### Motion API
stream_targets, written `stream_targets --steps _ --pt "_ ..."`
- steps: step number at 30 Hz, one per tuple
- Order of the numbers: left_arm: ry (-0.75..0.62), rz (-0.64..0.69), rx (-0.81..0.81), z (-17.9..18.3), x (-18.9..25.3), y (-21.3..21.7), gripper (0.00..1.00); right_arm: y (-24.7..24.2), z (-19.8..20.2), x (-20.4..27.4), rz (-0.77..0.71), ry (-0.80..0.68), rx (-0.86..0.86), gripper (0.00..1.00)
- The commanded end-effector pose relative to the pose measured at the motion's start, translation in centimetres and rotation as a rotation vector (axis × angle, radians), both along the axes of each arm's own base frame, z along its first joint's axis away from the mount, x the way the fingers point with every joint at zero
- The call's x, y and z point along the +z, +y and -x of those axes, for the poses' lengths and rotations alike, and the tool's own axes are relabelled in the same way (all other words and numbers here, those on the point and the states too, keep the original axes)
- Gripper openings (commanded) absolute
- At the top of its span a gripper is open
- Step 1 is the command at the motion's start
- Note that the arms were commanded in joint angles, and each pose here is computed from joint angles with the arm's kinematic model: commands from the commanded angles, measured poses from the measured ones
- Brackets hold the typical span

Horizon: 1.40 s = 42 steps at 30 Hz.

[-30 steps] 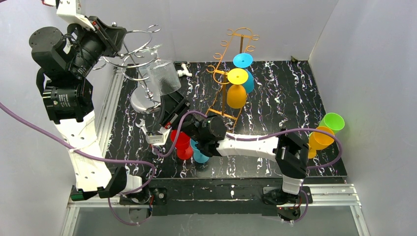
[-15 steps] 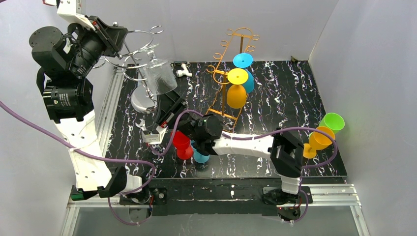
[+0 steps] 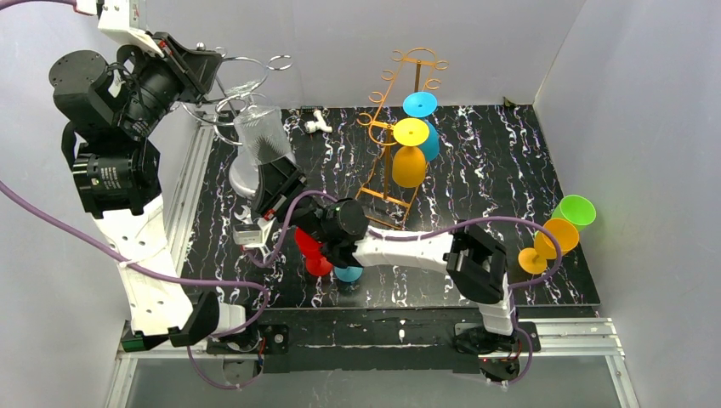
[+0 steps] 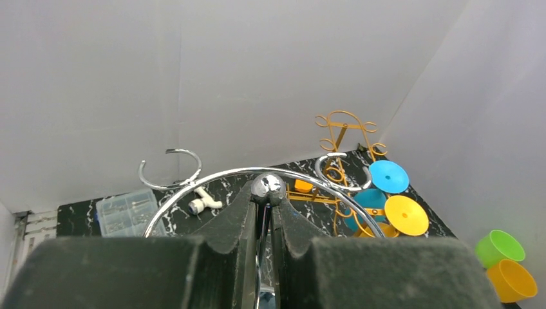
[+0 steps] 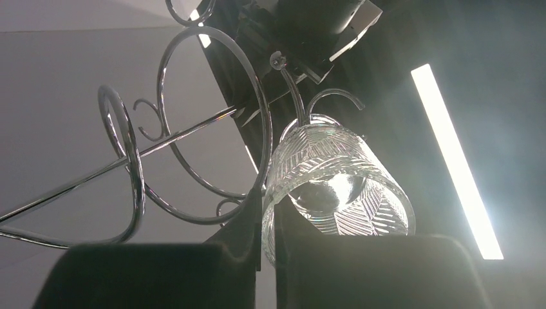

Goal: Place the wine glass upside down on the wine glass rack

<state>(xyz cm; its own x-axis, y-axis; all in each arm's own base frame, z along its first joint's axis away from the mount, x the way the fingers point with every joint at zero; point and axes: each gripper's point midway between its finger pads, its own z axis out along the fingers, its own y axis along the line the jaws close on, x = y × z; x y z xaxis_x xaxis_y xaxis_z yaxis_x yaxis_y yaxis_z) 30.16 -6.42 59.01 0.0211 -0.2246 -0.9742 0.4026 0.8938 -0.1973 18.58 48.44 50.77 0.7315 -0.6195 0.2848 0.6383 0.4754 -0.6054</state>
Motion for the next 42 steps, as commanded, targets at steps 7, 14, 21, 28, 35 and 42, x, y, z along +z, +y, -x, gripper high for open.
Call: stream_targets --steps 7,14,21,28,35,42 --pt "-0.249 -0.041 0.057 4.5 5.5 0.4 0.0 -5.3 1.4 8.0 -0.215 -0.103 -0.082 0.01" --pt "-0.257 -0.049 0.077 4.3 5.7 0.8 0.0 -5.4 3.7 7.6 -0.202 -0.14 -0.063 0.01" --pt "-0.261 -0.053 0.078 4.4 5.8 0.8 0.0 -8.8 2.5 7.8 -0.23 -0.102 -0.13 0.01" --pt "-0.275 -0.039 0.072 4.5 6.6 0.7 0.0 -11.1 1.5 7.6 -0.215 -0.09 -0.175 0.01" --pt "-0.269 -0.043 0.085 3.9 6.4 0.9 0.0 -9.6 3.2 6.3 -0.183 -0.109 -0.132 0.01" --pt "-0.25 -0.06 0.108 2.9 5.6 1.4 0.0 -9.0 5.6 7.0 -0.192 -0.131 -0.087 0.01"
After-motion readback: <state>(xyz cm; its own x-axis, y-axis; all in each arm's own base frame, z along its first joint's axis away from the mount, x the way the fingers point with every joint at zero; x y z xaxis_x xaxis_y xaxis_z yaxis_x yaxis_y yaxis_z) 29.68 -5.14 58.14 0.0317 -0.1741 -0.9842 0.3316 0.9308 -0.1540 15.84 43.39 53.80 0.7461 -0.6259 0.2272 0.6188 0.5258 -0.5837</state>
